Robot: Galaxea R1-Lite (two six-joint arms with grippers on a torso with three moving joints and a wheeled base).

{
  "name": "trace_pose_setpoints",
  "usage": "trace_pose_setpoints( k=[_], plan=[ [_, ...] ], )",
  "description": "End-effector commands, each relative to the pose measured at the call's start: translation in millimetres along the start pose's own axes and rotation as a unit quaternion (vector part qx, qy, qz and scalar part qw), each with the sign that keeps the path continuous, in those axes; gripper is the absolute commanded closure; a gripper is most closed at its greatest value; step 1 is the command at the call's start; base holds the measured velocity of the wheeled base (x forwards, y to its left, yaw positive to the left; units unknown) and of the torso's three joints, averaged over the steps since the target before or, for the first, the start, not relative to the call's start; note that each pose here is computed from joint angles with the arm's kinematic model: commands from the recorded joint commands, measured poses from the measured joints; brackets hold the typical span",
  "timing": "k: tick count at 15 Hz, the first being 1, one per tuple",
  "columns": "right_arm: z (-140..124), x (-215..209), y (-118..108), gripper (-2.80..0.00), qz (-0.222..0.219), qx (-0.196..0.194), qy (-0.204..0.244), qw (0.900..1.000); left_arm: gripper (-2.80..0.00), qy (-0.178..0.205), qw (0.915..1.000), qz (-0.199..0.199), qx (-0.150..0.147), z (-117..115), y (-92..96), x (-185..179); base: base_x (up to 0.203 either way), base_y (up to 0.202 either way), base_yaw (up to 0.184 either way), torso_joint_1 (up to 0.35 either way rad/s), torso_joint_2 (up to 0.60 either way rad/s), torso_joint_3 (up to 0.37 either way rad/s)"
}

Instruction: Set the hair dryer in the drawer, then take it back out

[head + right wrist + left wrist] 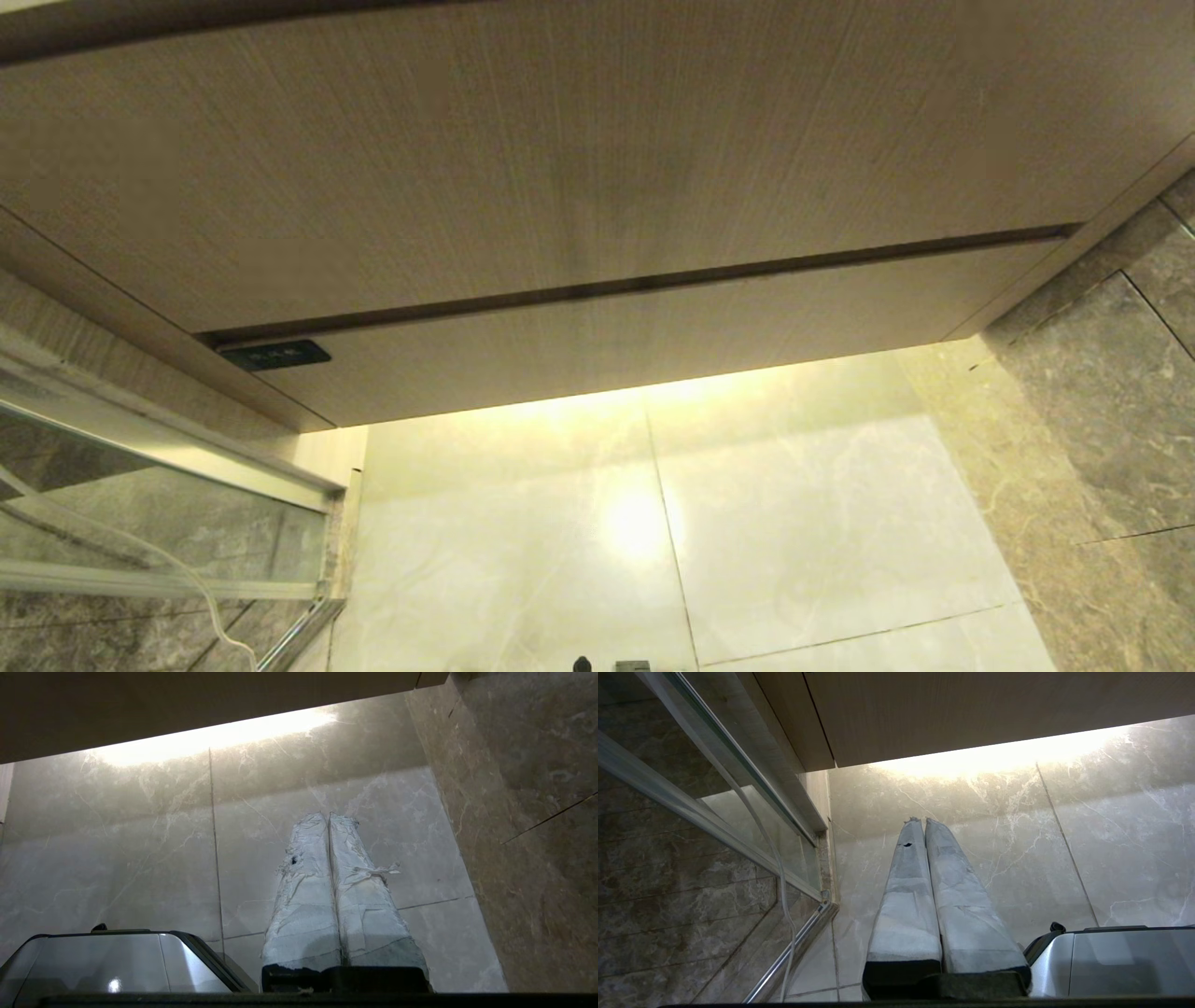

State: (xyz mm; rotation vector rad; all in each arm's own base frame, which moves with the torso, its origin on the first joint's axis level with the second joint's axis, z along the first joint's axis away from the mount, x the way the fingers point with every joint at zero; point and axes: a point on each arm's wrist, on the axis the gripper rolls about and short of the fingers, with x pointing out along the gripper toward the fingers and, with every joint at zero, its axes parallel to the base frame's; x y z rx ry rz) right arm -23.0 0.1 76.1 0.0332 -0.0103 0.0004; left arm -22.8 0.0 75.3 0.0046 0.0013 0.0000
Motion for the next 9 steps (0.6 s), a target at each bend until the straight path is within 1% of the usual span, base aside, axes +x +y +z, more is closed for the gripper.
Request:
trace_pose_setpoints(
  k=[1, 9],
  plan=[
    [-0.6, 0.2, 0.0, 0.00, 0.000, 0.002, 0.002, 1.000, 0.00, 0.000, 1.0000, 0.000, 0.000, 0.0, 0.0, 0.0, 0.000, 0.000, 0.000, 0.000, 0.00, 0.000],
    [-0.8, 0.2, 0.0, 0.00, 0.000, 0.006, 0.001, 1.000, 0.00, 0.000, 1.0000, 0.000, 0.000, -0.3, 0.0, 0.0, 0.000, 0.000, 0.000, 0.000, 0.00, 0.000]
  ],
)
